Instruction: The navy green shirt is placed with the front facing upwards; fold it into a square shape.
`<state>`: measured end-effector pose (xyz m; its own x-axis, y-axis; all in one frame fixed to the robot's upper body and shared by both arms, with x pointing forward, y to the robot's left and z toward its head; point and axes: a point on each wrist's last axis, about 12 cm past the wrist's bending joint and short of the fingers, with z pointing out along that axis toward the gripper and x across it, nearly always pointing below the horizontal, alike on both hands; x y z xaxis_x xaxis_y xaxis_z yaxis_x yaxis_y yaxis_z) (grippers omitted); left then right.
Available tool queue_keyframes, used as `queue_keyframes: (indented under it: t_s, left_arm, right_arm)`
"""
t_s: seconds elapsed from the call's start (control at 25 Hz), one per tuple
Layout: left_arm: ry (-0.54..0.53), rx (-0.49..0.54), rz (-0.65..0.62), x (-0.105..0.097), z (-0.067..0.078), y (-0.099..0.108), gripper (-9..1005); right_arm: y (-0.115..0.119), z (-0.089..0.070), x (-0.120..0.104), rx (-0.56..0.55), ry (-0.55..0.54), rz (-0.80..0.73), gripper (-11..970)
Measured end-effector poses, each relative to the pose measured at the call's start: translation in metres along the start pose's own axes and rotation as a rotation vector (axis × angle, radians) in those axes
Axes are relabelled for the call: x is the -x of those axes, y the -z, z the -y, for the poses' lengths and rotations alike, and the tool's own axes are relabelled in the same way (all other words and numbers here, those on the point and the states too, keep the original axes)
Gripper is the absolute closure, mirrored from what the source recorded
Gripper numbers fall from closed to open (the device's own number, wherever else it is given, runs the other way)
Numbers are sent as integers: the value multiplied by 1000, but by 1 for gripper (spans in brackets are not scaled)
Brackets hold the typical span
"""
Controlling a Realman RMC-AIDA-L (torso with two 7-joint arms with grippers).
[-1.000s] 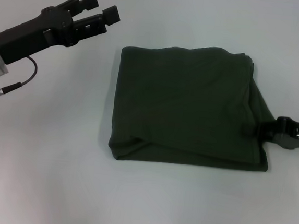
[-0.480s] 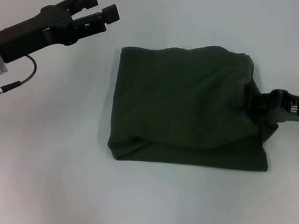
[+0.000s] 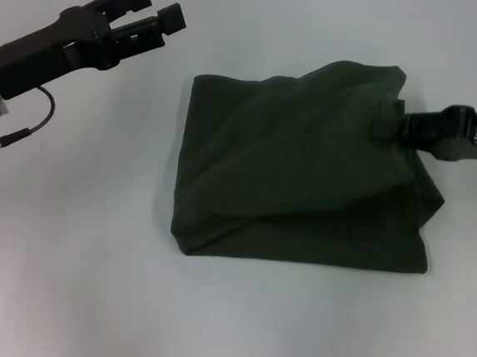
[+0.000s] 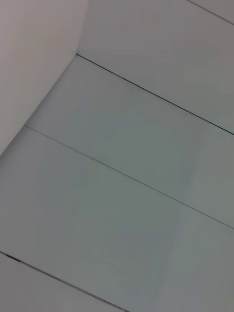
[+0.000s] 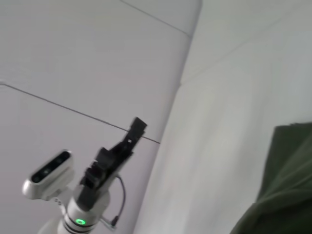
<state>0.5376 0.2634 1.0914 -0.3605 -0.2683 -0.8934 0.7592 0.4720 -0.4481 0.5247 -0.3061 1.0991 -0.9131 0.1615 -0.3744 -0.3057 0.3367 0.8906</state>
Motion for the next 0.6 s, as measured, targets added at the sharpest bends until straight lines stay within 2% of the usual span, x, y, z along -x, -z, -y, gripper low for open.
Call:
queue_keyframes:
  t_s: [0.6]
  left_arm:
    - [-3, -2, 7, 2, 0, 0, 51]
  right_arm:
    - [-9, -22, 26, 67, 66, -21, 924]
